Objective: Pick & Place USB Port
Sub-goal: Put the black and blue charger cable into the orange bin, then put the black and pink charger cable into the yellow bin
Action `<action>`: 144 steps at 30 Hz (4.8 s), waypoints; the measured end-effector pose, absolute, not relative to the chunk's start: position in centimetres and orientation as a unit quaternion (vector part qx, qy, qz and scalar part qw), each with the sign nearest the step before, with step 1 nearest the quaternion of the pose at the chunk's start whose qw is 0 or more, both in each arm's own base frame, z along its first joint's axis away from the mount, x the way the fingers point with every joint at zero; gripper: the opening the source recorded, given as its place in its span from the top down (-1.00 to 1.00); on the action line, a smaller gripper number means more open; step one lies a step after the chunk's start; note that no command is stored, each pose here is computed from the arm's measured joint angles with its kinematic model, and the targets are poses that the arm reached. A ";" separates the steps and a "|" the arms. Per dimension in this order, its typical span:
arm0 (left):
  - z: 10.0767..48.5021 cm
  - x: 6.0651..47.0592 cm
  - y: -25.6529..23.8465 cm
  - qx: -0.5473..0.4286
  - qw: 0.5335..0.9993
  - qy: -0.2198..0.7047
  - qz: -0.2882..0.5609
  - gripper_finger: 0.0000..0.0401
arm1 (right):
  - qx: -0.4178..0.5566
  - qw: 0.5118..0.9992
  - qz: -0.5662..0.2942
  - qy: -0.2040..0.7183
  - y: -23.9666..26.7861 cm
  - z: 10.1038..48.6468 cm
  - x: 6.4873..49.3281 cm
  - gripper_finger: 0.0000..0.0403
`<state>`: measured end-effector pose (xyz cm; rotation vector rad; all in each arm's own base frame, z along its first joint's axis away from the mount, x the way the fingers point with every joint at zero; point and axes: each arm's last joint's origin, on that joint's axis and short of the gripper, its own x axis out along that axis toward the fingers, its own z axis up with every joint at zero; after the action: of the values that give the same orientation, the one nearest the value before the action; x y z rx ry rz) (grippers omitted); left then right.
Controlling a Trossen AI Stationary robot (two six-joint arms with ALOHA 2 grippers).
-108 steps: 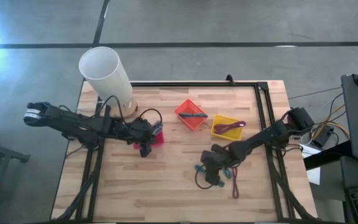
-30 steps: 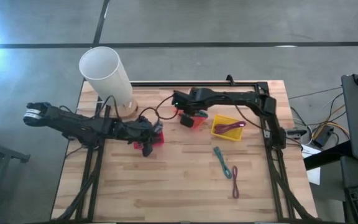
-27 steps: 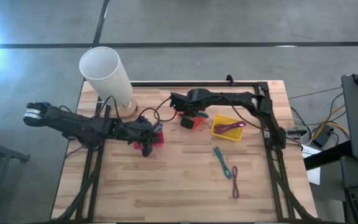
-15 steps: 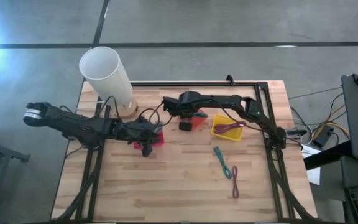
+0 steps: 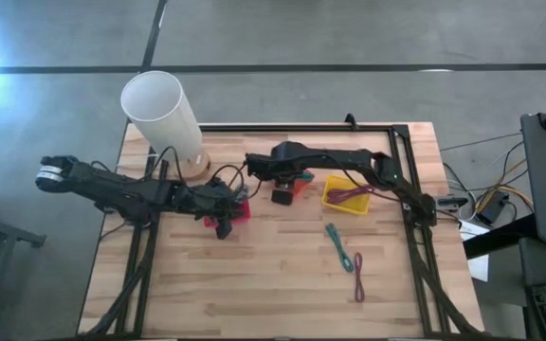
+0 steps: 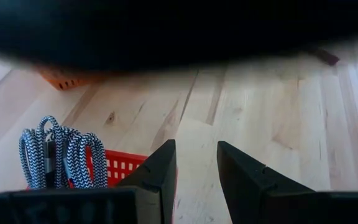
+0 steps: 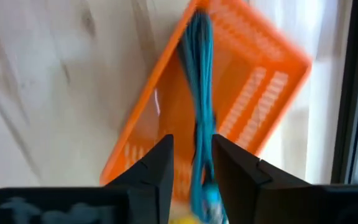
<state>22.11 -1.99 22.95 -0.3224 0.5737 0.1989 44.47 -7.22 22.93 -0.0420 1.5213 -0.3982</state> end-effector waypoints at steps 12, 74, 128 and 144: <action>22.9 22.1 -2.0 -0.147 0.943 0.284 0.094 0.45 | -0.019 0.710 -0.176 0.682 2.2 26.1 41.4 0.33; 22.7 21.9 -1.9 -0.146 0.939 0.293 0.109 0.45 | 0.230 0.794 -0.114 0.551 6.7 21.2 31.8 0.91; 22.7 21.9 -1.9 -0.127 0.941 0.292 0.116 0.45 | -0.055 0.707 -0.100 0.698 -12.2 21.0 45.3 0.89; 22.7 21.9 -1.9 -0.127 0.941 0.292 0.116 0.45 | -0.059 0.706 -0.102 0.698 -12.1 21.7 45.8 0.58</action>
<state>21.91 -1.86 22.67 -0.2592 0.5967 0.2371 45.82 -12.09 21.70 -0.1317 1.5522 -0.2258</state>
